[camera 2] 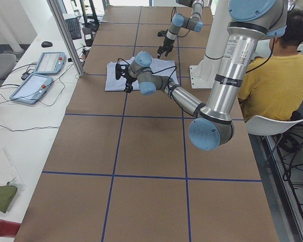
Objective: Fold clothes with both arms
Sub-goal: 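Move the right gripper to the shirt corner nearest the robot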
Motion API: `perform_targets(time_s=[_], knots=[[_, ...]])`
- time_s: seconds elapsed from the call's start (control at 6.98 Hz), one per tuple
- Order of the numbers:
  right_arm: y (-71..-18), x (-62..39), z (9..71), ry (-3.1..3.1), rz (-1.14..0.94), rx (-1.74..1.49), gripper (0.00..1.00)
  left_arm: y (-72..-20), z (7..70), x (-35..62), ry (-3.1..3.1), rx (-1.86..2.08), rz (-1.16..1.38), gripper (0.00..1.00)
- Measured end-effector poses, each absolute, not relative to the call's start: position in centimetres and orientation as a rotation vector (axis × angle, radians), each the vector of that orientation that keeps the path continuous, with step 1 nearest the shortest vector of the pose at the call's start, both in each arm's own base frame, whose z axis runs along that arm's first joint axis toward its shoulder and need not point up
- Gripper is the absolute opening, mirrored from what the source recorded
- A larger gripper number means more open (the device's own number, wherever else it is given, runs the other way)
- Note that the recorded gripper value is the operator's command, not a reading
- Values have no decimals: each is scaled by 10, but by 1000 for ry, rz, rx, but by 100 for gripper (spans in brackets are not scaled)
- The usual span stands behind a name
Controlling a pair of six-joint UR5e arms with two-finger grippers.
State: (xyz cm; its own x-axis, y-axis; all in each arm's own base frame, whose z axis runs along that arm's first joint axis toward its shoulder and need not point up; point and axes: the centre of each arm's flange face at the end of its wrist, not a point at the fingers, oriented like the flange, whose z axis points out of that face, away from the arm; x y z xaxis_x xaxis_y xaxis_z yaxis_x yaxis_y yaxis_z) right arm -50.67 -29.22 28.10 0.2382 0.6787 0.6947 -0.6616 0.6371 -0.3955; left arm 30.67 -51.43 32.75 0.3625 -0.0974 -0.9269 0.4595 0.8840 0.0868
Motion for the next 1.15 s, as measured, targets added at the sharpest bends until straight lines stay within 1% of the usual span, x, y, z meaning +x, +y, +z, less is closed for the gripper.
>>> perform_targets(time_s=[0.43, 0.72, 0.86, 1.15], knots=[[-264, -518, 289, -979, 1027, -28, 99, -520, 342, 312, 1129, 346, -374, 100], [-245, -525, 298, -970, 1092, -70, 96, -521, 345, 313, 1125, 344, -375, 100], [-241, -526, 306, -958, 1115, -84, 90, -521, 344, 313, 1127, 344, -376, 100], [-237, -527, 318, -935, 1142, -96, 90, -521, 342, 313, 1132, 344, -379, 100]])
